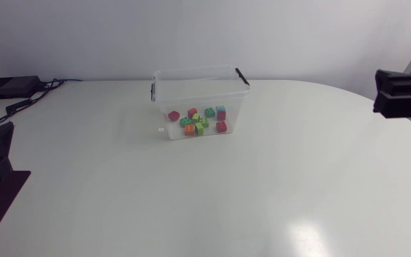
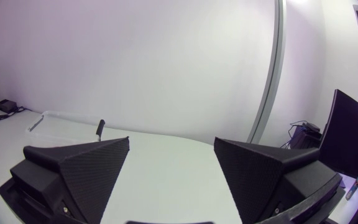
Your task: Place the duplo bricks in the container
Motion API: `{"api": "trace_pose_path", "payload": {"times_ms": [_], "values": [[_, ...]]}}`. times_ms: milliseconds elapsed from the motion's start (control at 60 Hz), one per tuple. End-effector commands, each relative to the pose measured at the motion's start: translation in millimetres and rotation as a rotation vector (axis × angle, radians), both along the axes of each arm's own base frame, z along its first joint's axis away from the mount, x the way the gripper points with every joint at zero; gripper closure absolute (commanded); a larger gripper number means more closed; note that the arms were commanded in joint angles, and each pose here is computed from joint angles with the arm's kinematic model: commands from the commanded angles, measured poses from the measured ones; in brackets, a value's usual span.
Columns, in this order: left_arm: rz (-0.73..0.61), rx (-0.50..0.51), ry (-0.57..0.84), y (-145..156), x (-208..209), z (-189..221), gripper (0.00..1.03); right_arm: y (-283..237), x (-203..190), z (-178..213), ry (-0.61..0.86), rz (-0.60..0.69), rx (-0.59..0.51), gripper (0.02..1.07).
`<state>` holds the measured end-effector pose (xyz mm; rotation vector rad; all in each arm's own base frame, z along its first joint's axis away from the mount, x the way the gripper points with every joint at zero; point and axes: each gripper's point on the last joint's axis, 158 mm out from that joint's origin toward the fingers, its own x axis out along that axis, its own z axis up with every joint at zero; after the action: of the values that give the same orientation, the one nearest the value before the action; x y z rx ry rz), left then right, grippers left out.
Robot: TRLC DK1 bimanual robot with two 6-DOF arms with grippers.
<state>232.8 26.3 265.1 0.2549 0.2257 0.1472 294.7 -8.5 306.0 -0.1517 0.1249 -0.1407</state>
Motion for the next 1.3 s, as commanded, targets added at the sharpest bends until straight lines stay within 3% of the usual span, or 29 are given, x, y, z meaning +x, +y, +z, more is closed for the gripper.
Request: {"api": "trace_pose_path", "payload": {"times_ms": [0,450,1283], "values": [[0.012,0.015,-0.008,3,-2,-6,0.04,-11,-11,-13,0.002,-0.029,-0.037,0.08],[0.000,0.064,-0.061,3,-3,-13,0.05,-25,-60,-37,-0.118,-0.057,-0.075,0.08],[-0.134,-0.219,-0.153,-25,19,-101,0.05,3,-42,-141,-0.078,0.103,0.122,0.08]]}}
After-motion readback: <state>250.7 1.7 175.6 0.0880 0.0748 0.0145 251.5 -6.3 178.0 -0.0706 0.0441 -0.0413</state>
